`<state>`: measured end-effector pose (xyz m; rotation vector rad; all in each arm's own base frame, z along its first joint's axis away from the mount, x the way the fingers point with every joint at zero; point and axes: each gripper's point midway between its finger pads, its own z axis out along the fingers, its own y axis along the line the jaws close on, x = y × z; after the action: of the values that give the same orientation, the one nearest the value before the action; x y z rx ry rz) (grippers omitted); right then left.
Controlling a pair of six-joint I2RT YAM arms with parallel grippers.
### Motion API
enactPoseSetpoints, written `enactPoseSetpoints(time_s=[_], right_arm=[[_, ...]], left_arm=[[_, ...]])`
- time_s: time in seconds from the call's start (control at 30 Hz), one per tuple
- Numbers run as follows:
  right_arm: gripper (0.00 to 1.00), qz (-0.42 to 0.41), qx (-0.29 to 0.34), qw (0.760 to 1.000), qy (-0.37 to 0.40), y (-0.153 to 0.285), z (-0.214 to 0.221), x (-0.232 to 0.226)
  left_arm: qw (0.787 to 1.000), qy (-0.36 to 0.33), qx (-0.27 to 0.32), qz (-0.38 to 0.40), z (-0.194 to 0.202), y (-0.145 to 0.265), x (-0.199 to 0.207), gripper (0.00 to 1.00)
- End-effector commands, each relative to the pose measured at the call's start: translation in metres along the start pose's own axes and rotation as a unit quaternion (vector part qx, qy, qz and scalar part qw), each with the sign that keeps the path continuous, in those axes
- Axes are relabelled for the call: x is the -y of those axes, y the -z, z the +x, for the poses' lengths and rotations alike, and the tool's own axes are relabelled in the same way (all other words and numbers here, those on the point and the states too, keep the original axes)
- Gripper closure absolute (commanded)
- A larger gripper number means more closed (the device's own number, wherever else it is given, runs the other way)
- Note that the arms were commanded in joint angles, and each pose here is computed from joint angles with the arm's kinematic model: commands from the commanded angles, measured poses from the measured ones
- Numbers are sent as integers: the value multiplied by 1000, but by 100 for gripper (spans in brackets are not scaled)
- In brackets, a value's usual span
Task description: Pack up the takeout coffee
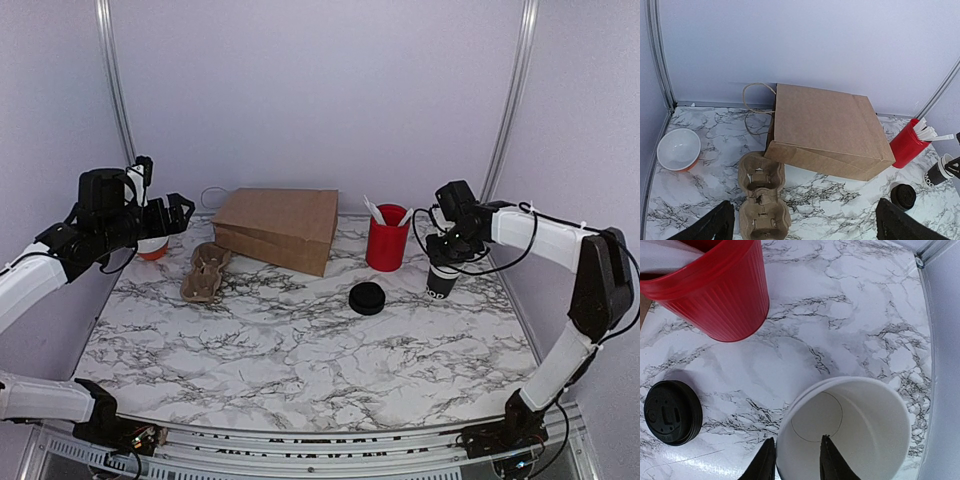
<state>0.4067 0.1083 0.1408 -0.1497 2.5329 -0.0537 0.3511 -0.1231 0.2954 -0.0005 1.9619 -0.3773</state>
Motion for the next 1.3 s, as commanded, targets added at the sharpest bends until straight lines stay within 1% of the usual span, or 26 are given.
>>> enactPoseSetpoints(time_s=[0.0, 0.07, 0.3, 0.47, 0.57, 0.83, 0.9, 1.17, 1.27], right_arm=[[72, -4, 7, 1000, 2, 7, -13, -4], [75, -4, 5, 1000, 3, 6, -12, -5], [89, 2, 2, 1000, 8, 6, -15, -4], [100, 26, 2, 1000, 18, 10, -18, -1], [100, 39, 4, 999, 20, 13, -21, 0], [100, 120, 1, 991, 53, 25, -31, 3], [100, 128, -1, 990, 55, 25, -32, 2], [100, 103, 3, 993, 53, 25, -37, -8], [100, 108, 10, 993, 50, 31, -41, -5]], left_arm=[[1000, -8, 14, 18, -6, 0, 6, 1], [1000, -8, 13, 19, -5, -1, 6, 1], [999, -8, 5, 34, -2, -2, 11, 1], [999, -8, 4, 36, -1, -3, 12, 1], [999, -9, 2, 38, -1, -4, 12, 1], [999, -7, -3, 42, 2, -6, 14, 1], [999, -7, -5, 41, 2, -7, 14, 1], [999, -7, -8, 41, 4, -8, 14, 1], [999, -7, -10, 41, 5, -9, 14, 1]])
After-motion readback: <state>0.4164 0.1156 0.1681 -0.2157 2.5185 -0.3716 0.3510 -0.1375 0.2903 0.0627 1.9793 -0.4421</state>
